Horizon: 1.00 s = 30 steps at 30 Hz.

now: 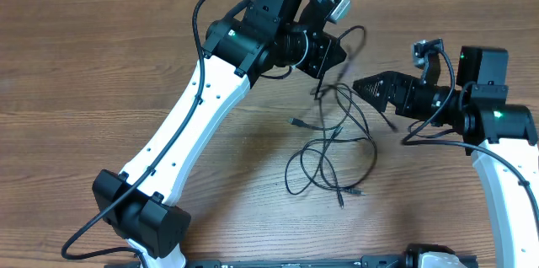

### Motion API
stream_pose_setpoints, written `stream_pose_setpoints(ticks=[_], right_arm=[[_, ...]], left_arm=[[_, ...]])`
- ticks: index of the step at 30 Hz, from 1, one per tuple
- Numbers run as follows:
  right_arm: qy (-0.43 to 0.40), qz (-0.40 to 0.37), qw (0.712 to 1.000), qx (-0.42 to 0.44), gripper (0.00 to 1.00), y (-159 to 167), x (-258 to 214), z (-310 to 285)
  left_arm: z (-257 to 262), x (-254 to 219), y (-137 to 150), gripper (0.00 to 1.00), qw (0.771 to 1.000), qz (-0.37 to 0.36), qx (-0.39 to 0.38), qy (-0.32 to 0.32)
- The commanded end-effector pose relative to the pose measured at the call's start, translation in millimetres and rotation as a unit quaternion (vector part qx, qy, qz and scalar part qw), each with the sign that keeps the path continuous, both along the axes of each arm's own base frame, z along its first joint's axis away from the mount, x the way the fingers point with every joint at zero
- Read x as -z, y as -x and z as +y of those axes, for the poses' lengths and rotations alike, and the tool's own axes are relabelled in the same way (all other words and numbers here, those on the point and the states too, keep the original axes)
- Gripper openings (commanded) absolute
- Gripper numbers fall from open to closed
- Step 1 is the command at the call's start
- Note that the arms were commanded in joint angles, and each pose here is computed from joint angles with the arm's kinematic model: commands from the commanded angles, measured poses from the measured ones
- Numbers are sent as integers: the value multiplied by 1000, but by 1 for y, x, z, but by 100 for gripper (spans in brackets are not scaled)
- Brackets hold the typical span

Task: Untangle cables
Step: 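Move the right gripper back toward the left gripper over the cables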

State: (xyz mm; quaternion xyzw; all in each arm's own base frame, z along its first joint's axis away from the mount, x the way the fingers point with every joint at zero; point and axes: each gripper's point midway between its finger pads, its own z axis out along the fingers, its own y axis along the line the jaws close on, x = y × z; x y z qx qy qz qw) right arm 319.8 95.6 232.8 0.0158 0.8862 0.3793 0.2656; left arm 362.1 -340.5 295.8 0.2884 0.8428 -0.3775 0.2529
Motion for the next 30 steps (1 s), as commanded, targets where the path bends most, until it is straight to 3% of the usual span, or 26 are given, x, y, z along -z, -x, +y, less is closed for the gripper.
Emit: stream_pose_setpoints(ticks=[1, 13, 21, 30], right_arm=[[56, 14, 997, 51, 100, -6, 11, -21], [194, 32, 972, 131, 100, -11, 38, -71], [226, 48, 971, 63, 100, -7, 66, -68], [164, 52, 983, -61, 94, 3, 83, -33]], left_arm=[[-8, -13, 7, 4, 999, -16, 29, 22], [-14, -21, 14, 4, 997, -26, 59, 44], [-23, -37, 27, 4, 988, -46, 118, 85], [-25, -42, 26, 4, 986, -58, 125, 95]])
